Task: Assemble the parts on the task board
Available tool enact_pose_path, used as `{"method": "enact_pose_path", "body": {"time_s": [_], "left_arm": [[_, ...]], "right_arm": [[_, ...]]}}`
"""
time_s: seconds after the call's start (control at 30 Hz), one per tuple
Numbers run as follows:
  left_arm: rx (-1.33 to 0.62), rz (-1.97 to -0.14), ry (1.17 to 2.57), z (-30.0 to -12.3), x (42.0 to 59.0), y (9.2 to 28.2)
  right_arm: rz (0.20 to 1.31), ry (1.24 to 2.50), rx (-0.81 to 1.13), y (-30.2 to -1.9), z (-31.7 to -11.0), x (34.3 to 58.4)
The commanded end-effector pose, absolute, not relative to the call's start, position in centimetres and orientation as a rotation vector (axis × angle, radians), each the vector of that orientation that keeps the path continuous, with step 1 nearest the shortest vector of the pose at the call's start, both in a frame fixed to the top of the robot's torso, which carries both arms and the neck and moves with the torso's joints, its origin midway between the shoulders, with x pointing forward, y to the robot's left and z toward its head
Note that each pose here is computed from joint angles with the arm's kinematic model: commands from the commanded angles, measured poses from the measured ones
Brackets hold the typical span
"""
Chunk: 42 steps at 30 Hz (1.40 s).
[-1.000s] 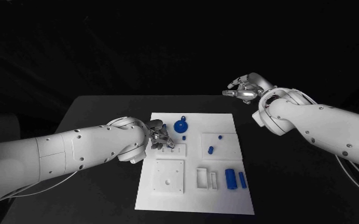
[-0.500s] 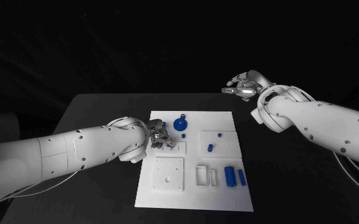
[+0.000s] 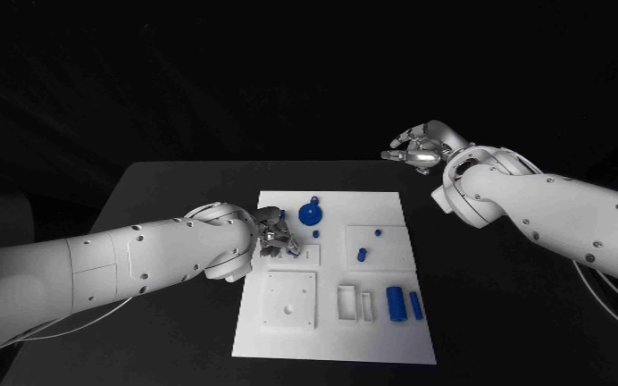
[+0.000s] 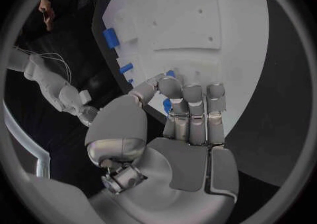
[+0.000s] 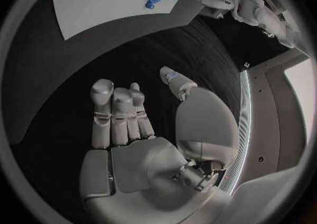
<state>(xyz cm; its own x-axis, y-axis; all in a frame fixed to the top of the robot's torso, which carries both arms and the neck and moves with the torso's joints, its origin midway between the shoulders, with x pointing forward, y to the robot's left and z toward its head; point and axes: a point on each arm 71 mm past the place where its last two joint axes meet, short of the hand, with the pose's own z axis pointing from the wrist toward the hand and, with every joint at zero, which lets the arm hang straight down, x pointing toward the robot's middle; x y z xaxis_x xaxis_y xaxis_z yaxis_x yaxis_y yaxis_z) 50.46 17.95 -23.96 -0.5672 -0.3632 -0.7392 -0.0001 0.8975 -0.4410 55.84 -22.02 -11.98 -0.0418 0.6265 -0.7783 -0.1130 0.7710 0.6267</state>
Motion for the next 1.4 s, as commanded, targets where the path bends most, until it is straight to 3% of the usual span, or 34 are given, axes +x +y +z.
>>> {"method": "enact_pose_path", "body": {"time_s": [0.03, 0.93, 1.4], "left_arm": [[-0.225, -0.488, 2.139, -24.05, 50.35, 17.69], [-0.228, -0.476, 2.155, -24.61, 50.17, 17.76], [-0.27, -0.484, 2.093, -24.35, 50.29, 18.17]], "right_arm": [[0.631, 1.508, 0.431, -21.9, -11.96, 55.85], [0.639, 1.513, 0.426, -21.53, -11.98, 55.82], [0.638, 1.509, 0.428, -21.58, -11.95, 55.8]]}}
